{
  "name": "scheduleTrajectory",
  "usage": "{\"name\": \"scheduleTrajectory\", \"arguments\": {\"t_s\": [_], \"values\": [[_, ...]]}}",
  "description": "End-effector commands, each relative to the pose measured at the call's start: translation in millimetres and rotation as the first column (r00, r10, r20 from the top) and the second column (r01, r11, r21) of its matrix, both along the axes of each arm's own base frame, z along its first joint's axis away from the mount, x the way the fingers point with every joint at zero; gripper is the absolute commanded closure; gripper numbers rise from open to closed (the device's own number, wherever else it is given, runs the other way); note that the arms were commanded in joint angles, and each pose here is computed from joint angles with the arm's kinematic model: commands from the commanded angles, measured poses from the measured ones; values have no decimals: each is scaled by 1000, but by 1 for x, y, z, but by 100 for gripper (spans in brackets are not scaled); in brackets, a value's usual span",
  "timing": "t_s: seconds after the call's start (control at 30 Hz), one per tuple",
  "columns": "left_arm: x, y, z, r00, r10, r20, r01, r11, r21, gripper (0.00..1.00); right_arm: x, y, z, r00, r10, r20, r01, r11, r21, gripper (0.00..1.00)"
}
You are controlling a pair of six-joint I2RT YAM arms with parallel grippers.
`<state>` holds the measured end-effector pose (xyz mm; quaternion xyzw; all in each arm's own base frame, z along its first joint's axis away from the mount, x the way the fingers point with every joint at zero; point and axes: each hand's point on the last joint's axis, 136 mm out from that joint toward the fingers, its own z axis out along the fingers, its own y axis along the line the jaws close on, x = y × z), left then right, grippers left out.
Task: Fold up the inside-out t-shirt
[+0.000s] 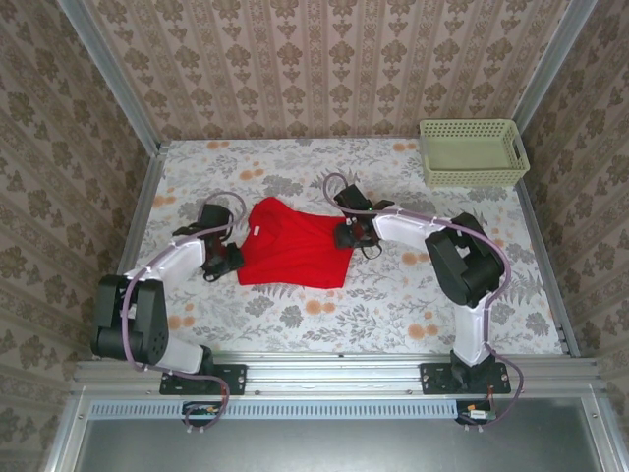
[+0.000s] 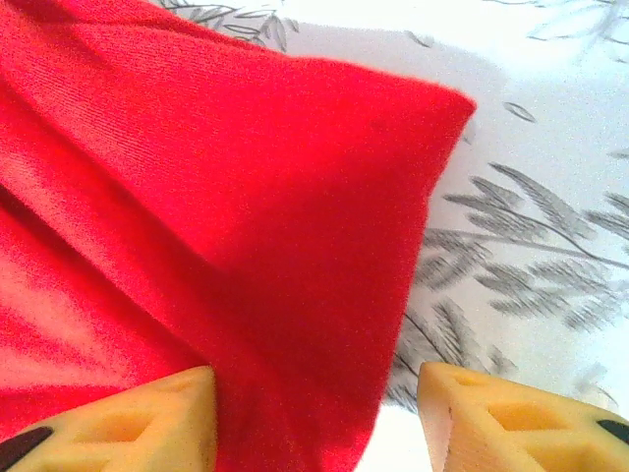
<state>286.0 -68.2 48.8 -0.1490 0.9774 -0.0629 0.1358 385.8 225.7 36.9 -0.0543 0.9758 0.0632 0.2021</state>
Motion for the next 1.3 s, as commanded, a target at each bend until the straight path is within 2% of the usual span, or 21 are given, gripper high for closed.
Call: {"name": "scheduleTrajectory", "arguments": {"t_s": [0.0, 0.1, 0.23, 0.4, 0.53, 0.67, 0.77, 0.83, 0.97, 1.07, 1.17, 1.27], "values": [[-1, -5, 18, 999, -45, 6, 45, 998, 45, 60, -7, -6, 39, 996, 46, 79, -41, 997, -61, 41], [-1, -28, 26, 996, -80, 49, 78, 997, 28, 58, -10, 3, 44, 995, 71, 76, -67, 997, -45, 40], [9, -56, 9, 996, -85, 37, 88, 990, -109, 60, -14, 24, 34, 990, 122, 65, -120, 992, -36, 40], [37, -61, -15, 996, -90, 12, 91, 990, -108, 64, -15, 23, 1, 994, 111, -6, -112, 990, -86, 42], [72, -59, -25, 993, -115, 0, 114, 991, -64, 66, -48, 19, -14, 996, 75, -56, -79, 994, -70, 42], [108, -76, -22, 982, -188, 6, 188, 980, -62, 67, -92, 26, -11, 995, 56, -76, -59, 998, -36, 43], [128, -102, -8, 963, -267, 43, 270, 960, -75, 65, -121, 46, 0, 995, 67, -76, -64, 997, 44, 42], [133, -116, 10, 947, -312, 71, 317, 945, -75, 59, -127, 53, 13, 996, 54, -64, -48, 994, 100, 42], [124, -113, 49, 940, -308, 146, 316, 948, -30, 46, -109, 37, 59, 998, 21, 55, -27, 993, 113, 34], [104, -89, 66, 958, -218, 186, 223, 975, -7, 36, -75, 16, 83, 994, -17, 108, 4, 993, 116, 32], [78, -70, 63, 976, -87, 201, 105, 991, -82, 34, -37, 13, 89, 993, 12, 115, -27, 992, 125, 29], [58, -66, 50, 978, 18, 207, 24, 980, -196, 33, 2, 14, 81, 994, 44, 97, -55, 991, 119, 26]]}}
